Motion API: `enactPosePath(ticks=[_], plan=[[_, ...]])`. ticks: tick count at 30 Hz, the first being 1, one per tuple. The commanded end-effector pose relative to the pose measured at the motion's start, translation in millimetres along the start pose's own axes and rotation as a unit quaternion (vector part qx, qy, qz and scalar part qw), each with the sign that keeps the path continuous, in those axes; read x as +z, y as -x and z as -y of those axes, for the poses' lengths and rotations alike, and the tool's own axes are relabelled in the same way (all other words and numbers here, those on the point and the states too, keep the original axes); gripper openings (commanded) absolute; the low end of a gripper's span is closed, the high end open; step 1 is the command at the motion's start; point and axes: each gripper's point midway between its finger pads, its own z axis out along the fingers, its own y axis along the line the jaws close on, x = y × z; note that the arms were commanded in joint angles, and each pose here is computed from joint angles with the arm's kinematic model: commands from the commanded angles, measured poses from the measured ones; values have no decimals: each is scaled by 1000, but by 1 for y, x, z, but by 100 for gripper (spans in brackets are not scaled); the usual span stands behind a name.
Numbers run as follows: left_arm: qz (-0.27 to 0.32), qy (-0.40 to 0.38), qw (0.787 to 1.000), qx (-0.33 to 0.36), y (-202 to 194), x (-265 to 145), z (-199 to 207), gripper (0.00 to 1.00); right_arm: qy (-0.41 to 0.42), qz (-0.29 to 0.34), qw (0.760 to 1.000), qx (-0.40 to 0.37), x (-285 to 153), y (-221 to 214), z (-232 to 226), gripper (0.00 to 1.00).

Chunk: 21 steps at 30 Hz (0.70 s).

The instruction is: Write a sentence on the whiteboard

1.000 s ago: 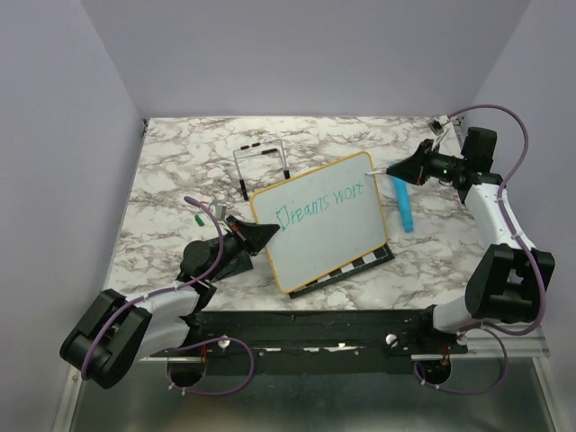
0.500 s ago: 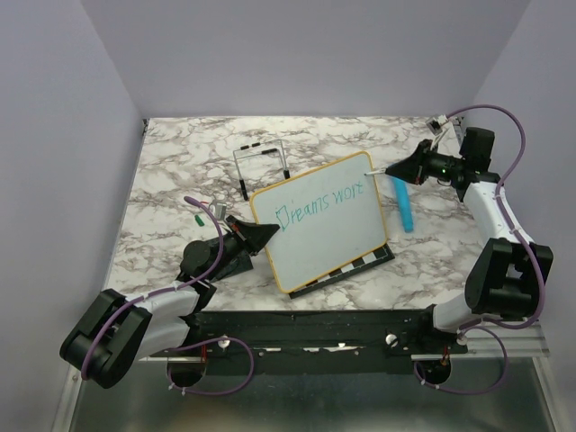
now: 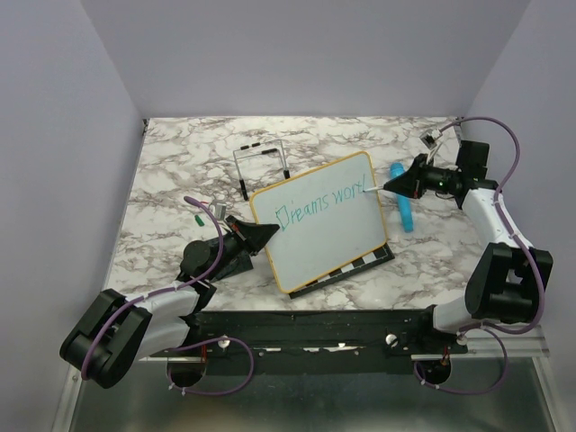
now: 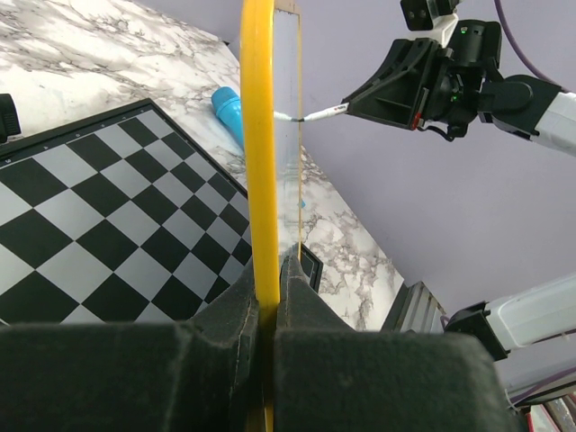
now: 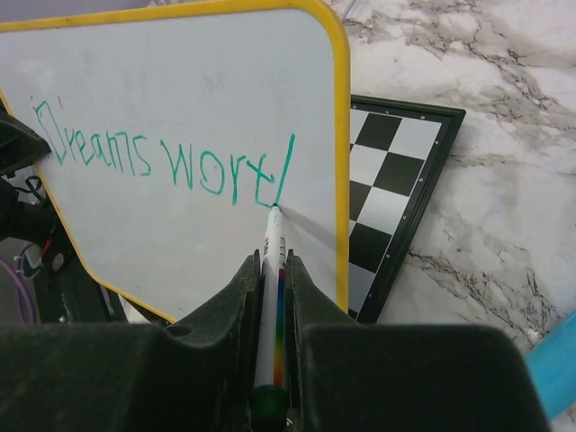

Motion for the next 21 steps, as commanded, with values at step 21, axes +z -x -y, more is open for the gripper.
enactPosePath(ticks=[21], plan=[[-50, 2, 998, 49, -23, -5, -10, 0, -5, 20, 1000, -13, -3, 28, 6, 0]])
